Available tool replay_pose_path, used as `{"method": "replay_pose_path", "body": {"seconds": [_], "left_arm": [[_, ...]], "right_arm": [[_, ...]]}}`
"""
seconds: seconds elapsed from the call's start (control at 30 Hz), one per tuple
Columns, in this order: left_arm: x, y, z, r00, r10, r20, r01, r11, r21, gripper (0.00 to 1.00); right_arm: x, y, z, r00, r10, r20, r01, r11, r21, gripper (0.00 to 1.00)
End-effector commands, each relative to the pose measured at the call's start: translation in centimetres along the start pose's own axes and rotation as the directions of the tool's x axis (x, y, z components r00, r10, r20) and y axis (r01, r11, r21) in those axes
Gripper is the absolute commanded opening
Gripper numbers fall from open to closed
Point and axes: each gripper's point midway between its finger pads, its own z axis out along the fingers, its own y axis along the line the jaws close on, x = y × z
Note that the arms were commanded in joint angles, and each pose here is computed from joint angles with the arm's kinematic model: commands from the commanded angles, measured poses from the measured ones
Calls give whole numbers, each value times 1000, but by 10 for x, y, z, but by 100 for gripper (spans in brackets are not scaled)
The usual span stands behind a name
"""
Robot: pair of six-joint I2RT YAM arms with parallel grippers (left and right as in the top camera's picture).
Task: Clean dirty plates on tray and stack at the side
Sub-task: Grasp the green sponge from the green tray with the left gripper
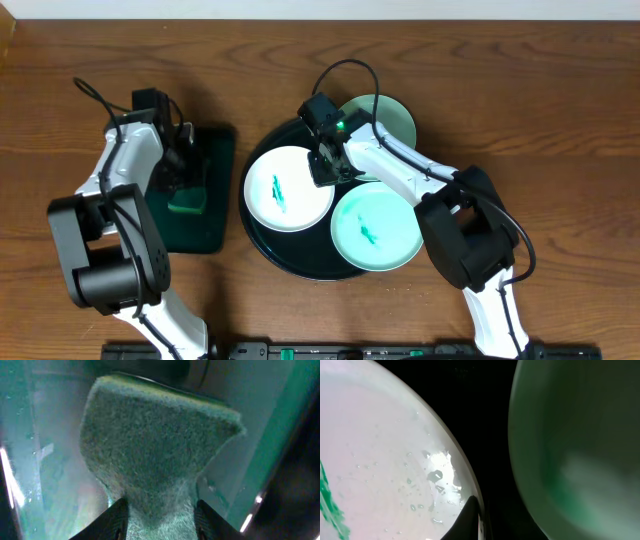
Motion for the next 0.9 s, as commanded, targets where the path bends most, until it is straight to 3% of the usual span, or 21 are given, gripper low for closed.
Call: {"method": "replay_pose_path", "body": {"seconds": [0.0, 0.07, 0.13, 0.17, 0.37, 0.6, 0.87], "left_arm": [[10, 1, 13, 999, -34, -28, 33, 999, -8, 40], [13, 1, 18, 999, -34, -29, 33, 999, -8, 31], [13, 1, 19, 999, -34, -27, 33, 999, -8, 11], [12, 1, 19, 999, -33, -25, 33, 999, -8, 7], [9, 1, 15, 998, -59, -8, 59, 998, -8, 7], [-9, -1, -38, 995, -79, 59, 80, 997, -2, 7], [-1, -17, -91, 974, -180, 140, 173, 983, 62, 7]], "right_arm": [[4, 1, 10, 1000, -23, -18, 23, 1000, 13, 4], [5, 1, 10, 1000, -23, -19, 23, 1000, 13, 4], [5, 1, 10, 1000, -23, -19, 23, 1000, 13, 4], [5, 1, 10, 1000, -23, -19, 23, 1000, 13, 3], [5, 1, 10, 1000, -23, -19, 24, 1000, 14, 1], [4, 1, 10, 1000, -22, -16, 22, 1000, 11, 1], [6, 3, 10, 999, -22, -25, 22, 1000, 2, 1]]}}
